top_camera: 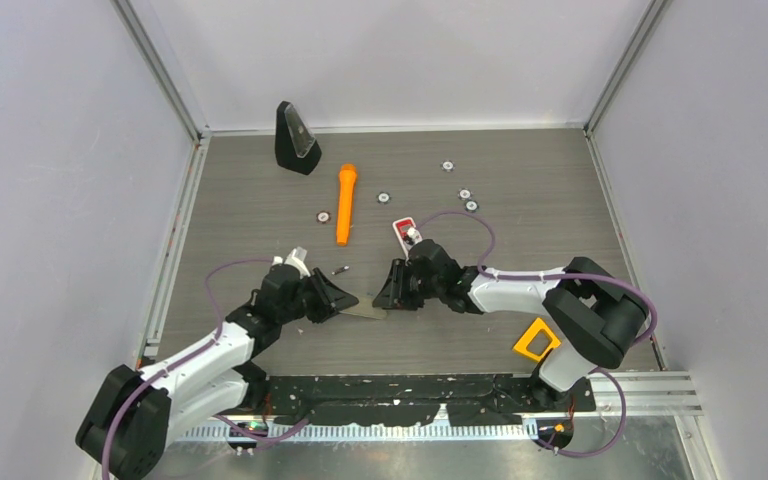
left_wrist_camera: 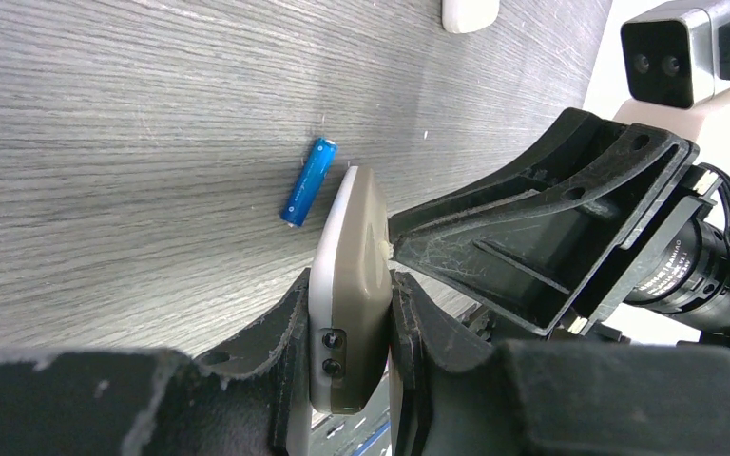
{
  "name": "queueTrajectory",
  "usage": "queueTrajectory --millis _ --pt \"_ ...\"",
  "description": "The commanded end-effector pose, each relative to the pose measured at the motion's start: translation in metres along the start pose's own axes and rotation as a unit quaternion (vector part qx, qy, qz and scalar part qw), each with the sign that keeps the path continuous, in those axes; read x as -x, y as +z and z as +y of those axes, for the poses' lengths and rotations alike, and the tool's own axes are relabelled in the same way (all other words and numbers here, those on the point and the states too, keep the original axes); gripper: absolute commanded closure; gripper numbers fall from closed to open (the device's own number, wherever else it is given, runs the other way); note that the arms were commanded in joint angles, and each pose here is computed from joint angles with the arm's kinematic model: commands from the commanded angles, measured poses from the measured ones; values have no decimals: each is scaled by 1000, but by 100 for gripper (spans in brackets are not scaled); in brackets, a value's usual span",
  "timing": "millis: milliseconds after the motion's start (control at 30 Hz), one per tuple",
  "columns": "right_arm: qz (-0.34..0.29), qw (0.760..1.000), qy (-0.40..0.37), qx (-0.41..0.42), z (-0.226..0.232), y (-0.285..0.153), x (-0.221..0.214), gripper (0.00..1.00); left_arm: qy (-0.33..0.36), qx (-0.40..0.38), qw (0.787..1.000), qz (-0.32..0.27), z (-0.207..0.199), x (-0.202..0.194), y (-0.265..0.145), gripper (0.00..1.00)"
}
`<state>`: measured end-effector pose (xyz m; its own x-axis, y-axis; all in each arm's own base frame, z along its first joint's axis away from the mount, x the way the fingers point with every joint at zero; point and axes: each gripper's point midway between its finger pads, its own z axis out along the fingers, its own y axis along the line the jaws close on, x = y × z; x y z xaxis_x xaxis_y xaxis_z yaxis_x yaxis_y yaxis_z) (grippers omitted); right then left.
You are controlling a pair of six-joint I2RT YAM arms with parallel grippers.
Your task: Load the batteries into the remote control
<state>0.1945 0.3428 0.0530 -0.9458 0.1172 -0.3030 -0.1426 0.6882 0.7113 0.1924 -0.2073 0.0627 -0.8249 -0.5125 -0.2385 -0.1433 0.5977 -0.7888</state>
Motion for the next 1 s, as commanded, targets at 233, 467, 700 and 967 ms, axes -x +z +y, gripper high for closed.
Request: queueTrajectory --millis 233,467,700,967 --pt "-36 999 -2 27 17 -4 20 65 15 123 992 32 66 -20 -3 100" --pt "-39 999 3 1 5 -3 21 62 16 130 991 30 69 -20 -4 100" --pt "-36 999 3 0 3 0 21 59 17 129 991 30 68 -20 -4 100" --pt "-26 999 4 19 10 5 20 59 17 128 991 32 67 -20 -3 100"
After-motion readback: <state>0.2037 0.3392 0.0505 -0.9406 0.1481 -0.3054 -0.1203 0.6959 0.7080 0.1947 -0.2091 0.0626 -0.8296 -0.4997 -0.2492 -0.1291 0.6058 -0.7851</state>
